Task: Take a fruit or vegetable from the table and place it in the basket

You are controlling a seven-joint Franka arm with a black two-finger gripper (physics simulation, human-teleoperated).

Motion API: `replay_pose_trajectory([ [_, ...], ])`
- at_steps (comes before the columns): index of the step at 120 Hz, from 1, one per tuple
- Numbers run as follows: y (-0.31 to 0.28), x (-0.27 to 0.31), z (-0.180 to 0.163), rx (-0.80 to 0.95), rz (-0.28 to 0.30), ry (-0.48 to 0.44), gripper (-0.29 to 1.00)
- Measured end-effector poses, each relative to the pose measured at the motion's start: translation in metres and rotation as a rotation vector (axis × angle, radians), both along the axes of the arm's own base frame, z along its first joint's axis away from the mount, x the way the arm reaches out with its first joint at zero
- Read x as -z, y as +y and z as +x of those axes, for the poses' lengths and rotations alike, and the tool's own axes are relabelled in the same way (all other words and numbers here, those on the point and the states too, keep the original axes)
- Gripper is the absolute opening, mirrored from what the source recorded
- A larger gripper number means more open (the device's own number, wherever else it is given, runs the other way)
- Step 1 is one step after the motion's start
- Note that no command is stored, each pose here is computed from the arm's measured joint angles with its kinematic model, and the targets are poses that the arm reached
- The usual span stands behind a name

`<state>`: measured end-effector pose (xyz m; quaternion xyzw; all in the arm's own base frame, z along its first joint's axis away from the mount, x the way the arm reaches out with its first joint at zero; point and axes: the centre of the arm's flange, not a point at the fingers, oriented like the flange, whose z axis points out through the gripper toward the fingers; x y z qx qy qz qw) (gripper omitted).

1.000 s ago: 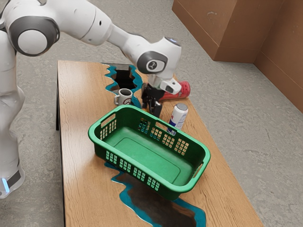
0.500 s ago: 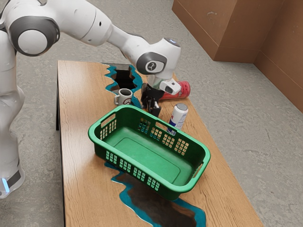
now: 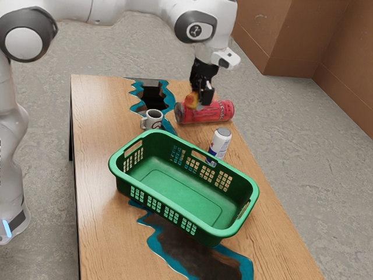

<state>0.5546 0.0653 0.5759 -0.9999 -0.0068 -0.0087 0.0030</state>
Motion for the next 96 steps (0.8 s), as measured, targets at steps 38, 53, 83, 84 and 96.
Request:
replay_pose_trajectory([
  [38,-0.177,-0.053,-0.06,0.268,0.006,0.005,0.34],
  [53,-0.199,-0.016,-0.054,0.273,0.004,0.06,0.34],
  [83,-0.236,0.025,-0.05,0.29,-0.008,0.083,0.54],
  [84,-0.236,0.025,-0.05,0.29,-0.009,0.082,0.55],
  [96,-0.244,0.022,-0.051,0.288,-0.02,0.062,0.63],
])
